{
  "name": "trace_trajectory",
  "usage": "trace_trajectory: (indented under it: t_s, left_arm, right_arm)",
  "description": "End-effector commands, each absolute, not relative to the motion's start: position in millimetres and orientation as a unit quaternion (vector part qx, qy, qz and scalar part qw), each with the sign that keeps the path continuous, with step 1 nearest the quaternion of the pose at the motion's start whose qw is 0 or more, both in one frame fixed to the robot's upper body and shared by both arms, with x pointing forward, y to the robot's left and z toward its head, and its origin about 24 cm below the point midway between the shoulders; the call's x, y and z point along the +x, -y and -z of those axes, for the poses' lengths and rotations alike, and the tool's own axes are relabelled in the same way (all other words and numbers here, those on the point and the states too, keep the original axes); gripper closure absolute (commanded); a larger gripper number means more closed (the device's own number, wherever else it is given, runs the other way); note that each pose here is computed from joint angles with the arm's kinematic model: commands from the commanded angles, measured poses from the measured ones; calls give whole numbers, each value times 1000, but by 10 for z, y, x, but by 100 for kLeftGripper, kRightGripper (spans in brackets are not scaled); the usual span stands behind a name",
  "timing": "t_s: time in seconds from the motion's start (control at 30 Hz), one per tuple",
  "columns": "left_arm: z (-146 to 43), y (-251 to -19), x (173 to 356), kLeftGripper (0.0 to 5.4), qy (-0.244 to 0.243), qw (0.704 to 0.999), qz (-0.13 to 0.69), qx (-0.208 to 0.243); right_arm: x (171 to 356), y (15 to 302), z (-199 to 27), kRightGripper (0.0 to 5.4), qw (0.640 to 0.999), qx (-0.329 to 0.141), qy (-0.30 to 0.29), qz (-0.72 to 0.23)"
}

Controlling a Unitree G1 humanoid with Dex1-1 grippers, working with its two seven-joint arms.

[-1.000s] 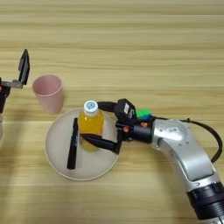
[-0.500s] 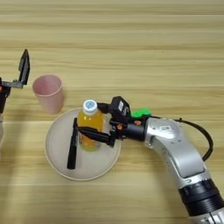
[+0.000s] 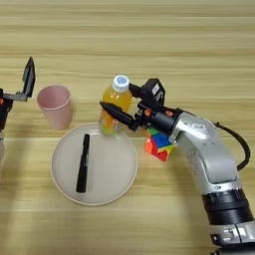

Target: Move the objects on the table

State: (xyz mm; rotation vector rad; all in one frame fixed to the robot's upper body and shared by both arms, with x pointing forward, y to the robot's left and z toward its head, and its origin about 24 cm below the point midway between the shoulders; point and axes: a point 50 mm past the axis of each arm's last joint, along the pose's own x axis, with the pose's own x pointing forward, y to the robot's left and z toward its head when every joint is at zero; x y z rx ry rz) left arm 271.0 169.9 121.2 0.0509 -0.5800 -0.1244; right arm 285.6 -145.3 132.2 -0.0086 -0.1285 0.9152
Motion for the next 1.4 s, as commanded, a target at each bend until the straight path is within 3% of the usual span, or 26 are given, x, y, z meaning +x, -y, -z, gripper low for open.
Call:
trace_trajectory:
  t_s: [0.03, 0.23, 0.43, 0.7, 1.07, 1.3, 1.4]
  left_arm:
    - [-1215, -1673, 2729, 0, 287, 956, 63, 26]
    - [-1215, -1664, 2732, 0, 287, 956, 63, 25]
    - [-1213, -1662, 2739, 0, 286, 956, 62, 25]
    - [-1206, -1679, 2757, 0, 285, 956, 61, 26]
    - [-1201, -1701, 2756, 0, 283, 957, 58, 27]
    - [-1199, -1702, 2744, 0, 282, 957, 56, 27]
    - [-1196, -1700, 2744, 0, 282, 957, 56, 27]
  right_arm:
    - [3079, 1576, -1597, 186, 922, -17, 120, -367]
    - [3275, 1681, -1620, 186, 949, -54, 131, -282]
    - [3387, 1749, -1555, 186, 960, -49, 123, -247]
    - [3533, 1863, -1266, 187, 973, -64, 82, -208]
    - [3590, 1899, -943, 187, 979, -49, 38, -195]
    - [3594, 1915, -858, 187, 979, -49, 26, -194]
    - [3596, 1918, -845, 141, 979, -50, 23, -196]
